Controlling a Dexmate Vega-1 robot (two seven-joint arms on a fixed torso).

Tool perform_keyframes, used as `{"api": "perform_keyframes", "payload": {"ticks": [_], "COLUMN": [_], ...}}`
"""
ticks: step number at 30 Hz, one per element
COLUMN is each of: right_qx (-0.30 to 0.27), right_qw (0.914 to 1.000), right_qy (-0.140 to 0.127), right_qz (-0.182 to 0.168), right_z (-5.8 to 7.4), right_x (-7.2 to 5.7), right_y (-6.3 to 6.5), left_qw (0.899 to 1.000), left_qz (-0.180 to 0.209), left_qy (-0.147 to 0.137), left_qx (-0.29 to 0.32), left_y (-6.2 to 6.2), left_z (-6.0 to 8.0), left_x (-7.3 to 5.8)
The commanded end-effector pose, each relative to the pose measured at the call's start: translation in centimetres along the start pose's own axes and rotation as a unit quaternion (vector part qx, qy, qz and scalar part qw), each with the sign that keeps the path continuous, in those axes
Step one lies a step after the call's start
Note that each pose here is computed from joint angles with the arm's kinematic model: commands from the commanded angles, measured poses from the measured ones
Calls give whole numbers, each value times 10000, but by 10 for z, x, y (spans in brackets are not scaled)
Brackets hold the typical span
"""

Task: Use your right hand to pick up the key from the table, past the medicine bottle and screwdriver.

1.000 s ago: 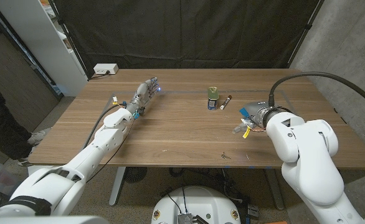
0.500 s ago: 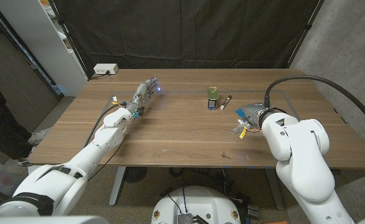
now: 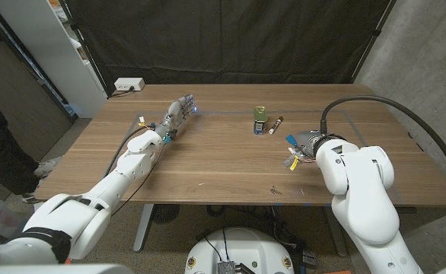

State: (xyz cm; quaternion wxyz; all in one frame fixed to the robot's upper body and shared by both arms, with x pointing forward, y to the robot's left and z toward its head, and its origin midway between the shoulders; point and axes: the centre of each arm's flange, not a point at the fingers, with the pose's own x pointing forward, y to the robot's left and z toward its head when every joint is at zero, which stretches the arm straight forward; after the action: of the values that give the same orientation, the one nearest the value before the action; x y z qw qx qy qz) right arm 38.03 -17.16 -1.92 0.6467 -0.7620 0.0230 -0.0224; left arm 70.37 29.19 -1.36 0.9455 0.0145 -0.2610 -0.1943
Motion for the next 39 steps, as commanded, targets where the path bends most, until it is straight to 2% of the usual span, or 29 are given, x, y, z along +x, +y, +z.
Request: {"api": "perform_keyframes", "payload": {"ticks": [1,18,27,39], "right_qx": [139,430,535,640], "right_qw": [9997,9985,9975,9969], "right_qy": [103,315,439,409], "right_qz": [164,137,133,225], "right_z": [10,38,47,55], "right_x": [0,-7,-7,-2], "right_y": [8,15,19,29], "left_qw": [9999,9994,9991,9988], "left_qz": [-116,-291,-383,-392], "left_qy": [29,-29,-64,-135], "left_qx": [94,176,194,242], "left_y": [6,19,20,23], "left_z": [3,11,16,22], "left_x": [8,15,19,19]}}
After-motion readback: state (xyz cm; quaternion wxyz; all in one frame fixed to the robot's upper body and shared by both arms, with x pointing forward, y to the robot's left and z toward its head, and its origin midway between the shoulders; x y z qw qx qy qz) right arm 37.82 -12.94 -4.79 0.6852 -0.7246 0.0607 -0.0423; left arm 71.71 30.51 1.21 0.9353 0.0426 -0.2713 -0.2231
